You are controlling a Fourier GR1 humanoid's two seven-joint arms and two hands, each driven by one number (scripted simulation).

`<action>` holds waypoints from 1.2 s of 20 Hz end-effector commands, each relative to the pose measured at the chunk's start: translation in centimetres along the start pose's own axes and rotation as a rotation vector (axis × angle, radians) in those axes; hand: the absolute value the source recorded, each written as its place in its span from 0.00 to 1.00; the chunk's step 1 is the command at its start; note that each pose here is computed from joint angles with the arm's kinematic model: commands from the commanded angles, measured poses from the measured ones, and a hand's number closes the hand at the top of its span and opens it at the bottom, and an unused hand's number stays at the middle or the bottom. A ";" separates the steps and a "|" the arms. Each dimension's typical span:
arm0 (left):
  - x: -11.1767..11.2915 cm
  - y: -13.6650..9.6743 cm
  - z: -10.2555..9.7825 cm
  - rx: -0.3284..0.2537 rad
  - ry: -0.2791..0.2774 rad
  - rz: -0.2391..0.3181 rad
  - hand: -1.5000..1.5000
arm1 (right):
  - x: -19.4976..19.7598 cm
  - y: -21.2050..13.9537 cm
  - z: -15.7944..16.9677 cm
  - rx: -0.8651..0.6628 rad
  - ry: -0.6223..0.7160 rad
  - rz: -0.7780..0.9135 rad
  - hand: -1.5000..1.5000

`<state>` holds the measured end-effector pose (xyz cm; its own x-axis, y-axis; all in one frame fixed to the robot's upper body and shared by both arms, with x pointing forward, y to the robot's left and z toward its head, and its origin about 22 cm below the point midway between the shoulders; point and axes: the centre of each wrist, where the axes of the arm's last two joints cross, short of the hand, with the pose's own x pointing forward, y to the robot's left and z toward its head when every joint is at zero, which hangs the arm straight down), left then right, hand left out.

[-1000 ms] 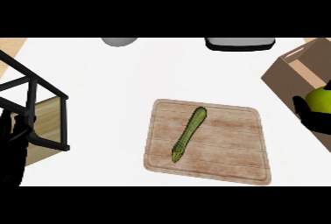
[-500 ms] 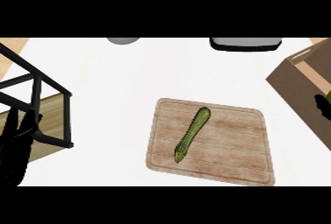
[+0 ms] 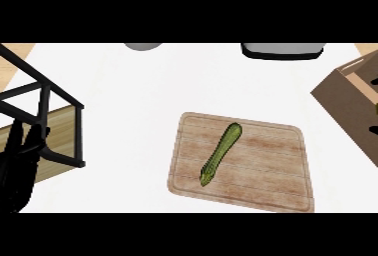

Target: Pick the pear from the cutting board and place it in the cardboard box

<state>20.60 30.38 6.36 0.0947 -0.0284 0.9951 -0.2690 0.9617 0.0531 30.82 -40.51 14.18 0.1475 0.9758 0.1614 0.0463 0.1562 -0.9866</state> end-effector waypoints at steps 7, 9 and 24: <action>0.3 -3.9 -1.3 -0.144 -0.061 0.064 0.50 | 0.0 -2.3 -2.7 -0.380 -0.184 -0.452 0.00; 0.9 -4.2 -1.8 -0.128 -0.065 0.064 0.50 | -0.3 -2.7 -2.9 -0.371 -0.180 -0.568 0.00; 1.6 -3.1 -2.4 -0.128 -0.069 0.068 0.50 | -10.2 -4.8 -0.7 -0.437 -0.070 -1.141 0.00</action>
<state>19.64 31.17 5.83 0.0655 -0.0233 0.9976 -0.3212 0.9460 0.0432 31.23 -48.50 17.04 -0.2231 0.3676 0.9028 0.4083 0.8762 -0.2559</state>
